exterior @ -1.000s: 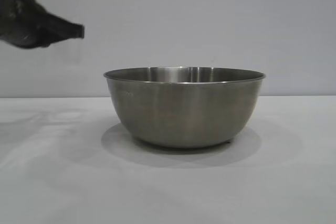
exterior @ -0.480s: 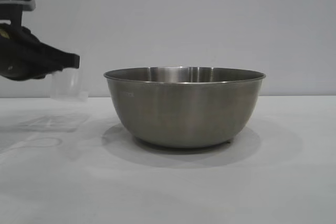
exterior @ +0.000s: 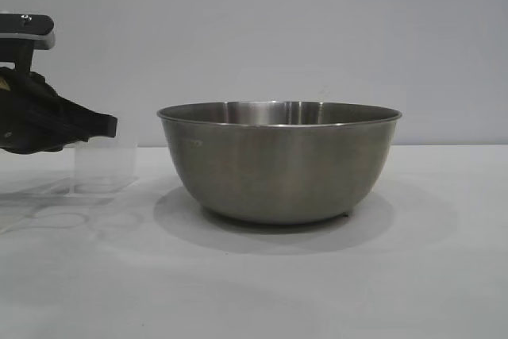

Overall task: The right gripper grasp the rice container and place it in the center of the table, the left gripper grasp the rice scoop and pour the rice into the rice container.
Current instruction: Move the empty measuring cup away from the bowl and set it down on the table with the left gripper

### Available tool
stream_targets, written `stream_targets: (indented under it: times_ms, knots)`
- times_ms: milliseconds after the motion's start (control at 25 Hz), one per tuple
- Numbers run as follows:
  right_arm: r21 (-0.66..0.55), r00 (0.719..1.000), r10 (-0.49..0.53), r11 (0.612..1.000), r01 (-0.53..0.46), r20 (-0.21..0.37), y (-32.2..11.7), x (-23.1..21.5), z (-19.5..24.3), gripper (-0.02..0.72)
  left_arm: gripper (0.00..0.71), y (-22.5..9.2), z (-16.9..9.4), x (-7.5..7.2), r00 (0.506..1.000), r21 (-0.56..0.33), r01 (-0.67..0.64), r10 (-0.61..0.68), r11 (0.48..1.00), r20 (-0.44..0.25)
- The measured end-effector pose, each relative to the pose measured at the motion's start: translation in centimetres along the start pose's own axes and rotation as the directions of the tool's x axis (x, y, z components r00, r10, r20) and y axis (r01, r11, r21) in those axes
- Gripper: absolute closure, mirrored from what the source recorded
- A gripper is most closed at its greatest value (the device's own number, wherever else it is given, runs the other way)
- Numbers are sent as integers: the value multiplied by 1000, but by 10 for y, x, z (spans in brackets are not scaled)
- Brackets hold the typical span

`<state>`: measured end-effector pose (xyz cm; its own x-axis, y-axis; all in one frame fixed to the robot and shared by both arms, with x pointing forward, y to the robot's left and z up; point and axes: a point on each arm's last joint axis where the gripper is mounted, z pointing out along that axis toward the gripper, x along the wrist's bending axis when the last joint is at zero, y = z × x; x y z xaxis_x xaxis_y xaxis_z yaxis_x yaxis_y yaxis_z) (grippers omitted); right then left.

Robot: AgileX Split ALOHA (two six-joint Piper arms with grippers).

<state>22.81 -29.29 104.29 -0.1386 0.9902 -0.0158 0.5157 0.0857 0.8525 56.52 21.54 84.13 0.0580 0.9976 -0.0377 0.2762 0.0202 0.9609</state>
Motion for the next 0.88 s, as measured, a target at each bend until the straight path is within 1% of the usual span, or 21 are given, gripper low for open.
stream_targets:
  times_ms: [80, 120, 200, 240, 280, 360, 520, 760, 880]
  knots:
    - [0, 1000, 0, 1000, 0, 0, 0, 0, 0, 155, 426, -3, -3, 1, 1000, 14, 2, -2, 1000, -2]
    - [0, 1000, 0, 1000, 0, 0, 0, 0, 0, 155, 438, -5, -5, 2, 1000, 21, 1, -1, 1000, -2]
    - [0, 1000, 0, 1000, 0, 0, 0, 0, 0, 155, 438, -9, -10, 3, 1000, 44, -5, 6, 999, -3]
    - [0, 1000, 0, 1000, 0, 0, 0, 0, 0, 155, 397, -12, -13, 4, 1000, 58, -10, 10, 998, -3]
    - [0, 1000, 0, 1000, 0, 0, 0, 0, 0, 155, 412, -15, -16, 5, 1000, 71, -15, 15, 997, 0]
    - [0, 1000, 0, 1000, 0, 0, 0, 0, 0, 155, 412, -22, -25, 6, 999, 107, -33, 31, 994, 18]
    - [0, 1000, 0, 1000, 0, 0, 0, 0, 0, 155, 412, -20, -50, 7, 996, 138, -63, 54, 988, 69]
    - [0, 1000, 0, 1000, 0, 0, 0, 0, 0, 155, 412, 3, -87, 11, 992, 98, -68, 57, 993, 111]
    - [0, 1000, 0, 1000, 0, 0, 0, 0, 0, 155, 412, 13, -100, 10, 989, 87, -69, 57, 994, 139]
